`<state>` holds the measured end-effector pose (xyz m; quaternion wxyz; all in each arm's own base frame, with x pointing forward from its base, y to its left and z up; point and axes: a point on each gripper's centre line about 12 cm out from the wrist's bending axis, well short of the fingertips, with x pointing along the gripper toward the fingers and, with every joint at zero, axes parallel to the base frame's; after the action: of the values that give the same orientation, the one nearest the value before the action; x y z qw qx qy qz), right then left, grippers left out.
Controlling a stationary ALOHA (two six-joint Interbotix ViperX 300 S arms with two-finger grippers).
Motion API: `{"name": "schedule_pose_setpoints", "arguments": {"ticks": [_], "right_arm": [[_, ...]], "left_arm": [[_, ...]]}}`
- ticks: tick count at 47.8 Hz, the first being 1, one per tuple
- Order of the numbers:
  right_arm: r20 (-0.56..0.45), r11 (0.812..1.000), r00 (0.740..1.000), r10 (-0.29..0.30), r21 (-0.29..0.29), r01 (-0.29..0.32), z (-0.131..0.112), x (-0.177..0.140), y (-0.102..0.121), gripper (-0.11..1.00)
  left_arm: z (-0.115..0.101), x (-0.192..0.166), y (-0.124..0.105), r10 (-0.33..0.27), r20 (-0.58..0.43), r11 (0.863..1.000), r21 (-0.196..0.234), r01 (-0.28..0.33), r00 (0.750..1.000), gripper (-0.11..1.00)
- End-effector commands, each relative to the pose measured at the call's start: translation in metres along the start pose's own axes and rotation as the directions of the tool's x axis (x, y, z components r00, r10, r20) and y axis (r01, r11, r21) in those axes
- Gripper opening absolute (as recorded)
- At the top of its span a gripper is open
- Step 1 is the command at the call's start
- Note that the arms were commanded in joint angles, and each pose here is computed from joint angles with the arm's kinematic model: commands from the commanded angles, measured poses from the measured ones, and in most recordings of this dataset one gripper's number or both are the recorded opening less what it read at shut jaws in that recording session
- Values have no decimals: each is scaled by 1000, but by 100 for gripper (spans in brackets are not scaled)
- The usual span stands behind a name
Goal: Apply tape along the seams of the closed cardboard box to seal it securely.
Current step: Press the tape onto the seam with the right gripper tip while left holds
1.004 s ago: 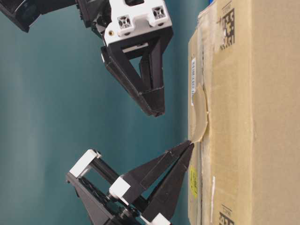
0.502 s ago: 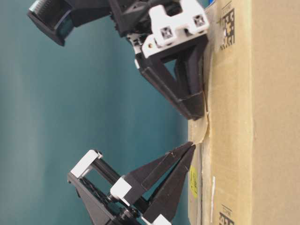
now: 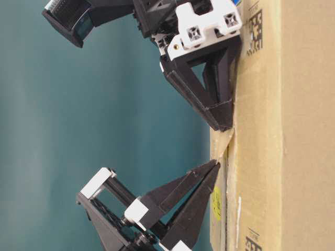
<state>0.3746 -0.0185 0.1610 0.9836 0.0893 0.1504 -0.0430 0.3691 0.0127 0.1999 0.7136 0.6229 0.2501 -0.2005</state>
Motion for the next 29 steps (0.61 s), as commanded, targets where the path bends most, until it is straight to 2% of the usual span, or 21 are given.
{"name": "schedule_pose_setpoints", "arguments": {"ticks": [1,18,23,29], "right_arm": [[26,1000,1000,4,4,-4,7,0,2,38],[27,1000,1000,4,4,-5,8,0,2,38],[26,1000,1000,4,4,-4,7,0,2,38],[27,1000,1000,5,3,-5,8,0,2,38]], "left_arm": [[2,-3,11,24,4,1000,-7,-24,1000,0],[-1,8,19,-50,-10,999,-15,50,999,3],[-2,9,21,-48,-13,999,-15,48,999,25],[-4,8,22,-47,-19,999,-1,47,999,65]]}}
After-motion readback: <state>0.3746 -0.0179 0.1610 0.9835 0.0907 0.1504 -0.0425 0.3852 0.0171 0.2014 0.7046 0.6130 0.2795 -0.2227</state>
